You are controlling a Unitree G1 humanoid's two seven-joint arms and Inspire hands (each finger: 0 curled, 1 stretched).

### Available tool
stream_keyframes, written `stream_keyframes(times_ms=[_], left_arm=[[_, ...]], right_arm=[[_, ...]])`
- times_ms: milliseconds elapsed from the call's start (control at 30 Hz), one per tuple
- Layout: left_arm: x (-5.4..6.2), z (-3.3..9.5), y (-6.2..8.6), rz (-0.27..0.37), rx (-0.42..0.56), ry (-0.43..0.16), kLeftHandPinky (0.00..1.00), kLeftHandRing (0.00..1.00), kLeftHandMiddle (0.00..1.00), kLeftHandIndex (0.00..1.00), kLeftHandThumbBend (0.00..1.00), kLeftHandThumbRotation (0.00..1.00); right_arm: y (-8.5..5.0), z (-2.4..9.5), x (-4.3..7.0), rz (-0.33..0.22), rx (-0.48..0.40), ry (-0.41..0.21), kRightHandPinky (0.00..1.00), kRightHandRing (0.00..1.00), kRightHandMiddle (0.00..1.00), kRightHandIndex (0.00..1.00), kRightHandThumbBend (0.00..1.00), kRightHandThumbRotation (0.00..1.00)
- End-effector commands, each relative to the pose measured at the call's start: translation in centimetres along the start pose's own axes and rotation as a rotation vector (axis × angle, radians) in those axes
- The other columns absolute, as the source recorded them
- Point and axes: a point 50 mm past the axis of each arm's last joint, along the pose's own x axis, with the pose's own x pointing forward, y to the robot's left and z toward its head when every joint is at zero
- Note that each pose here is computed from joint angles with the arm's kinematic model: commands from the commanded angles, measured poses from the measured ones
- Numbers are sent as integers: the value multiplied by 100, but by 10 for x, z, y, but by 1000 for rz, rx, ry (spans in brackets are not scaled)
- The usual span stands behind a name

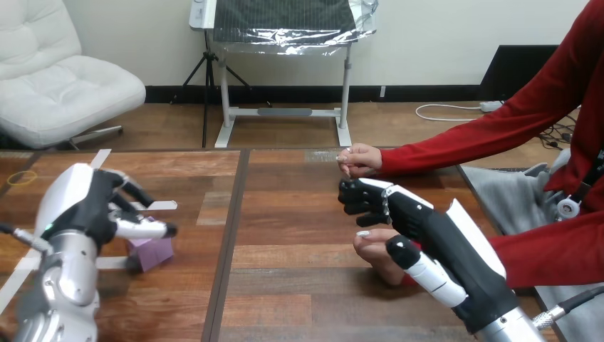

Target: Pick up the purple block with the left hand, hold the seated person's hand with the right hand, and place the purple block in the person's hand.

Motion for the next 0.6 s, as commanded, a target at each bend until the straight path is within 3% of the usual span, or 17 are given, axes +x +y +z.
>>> stream_keyframes(times_ms=[0,233,567], left_arm=[[-14,56,31,102,-87,-248,30,36,43,46,75,0],[-20,61,27,84,-92,-290,30,36,43,46,74,0],[-24,63,24,72,-97,-302,30,36,42,46,73,0]], right_arm=[[-38,15,30,-74,-141,-83,76,79,81,82,93,97],[-48,16,34,-79,-180,-78,75,79,81,81,95,96],[-56,17,37,-82,-192,-88,74,80,81,81,93,95]])
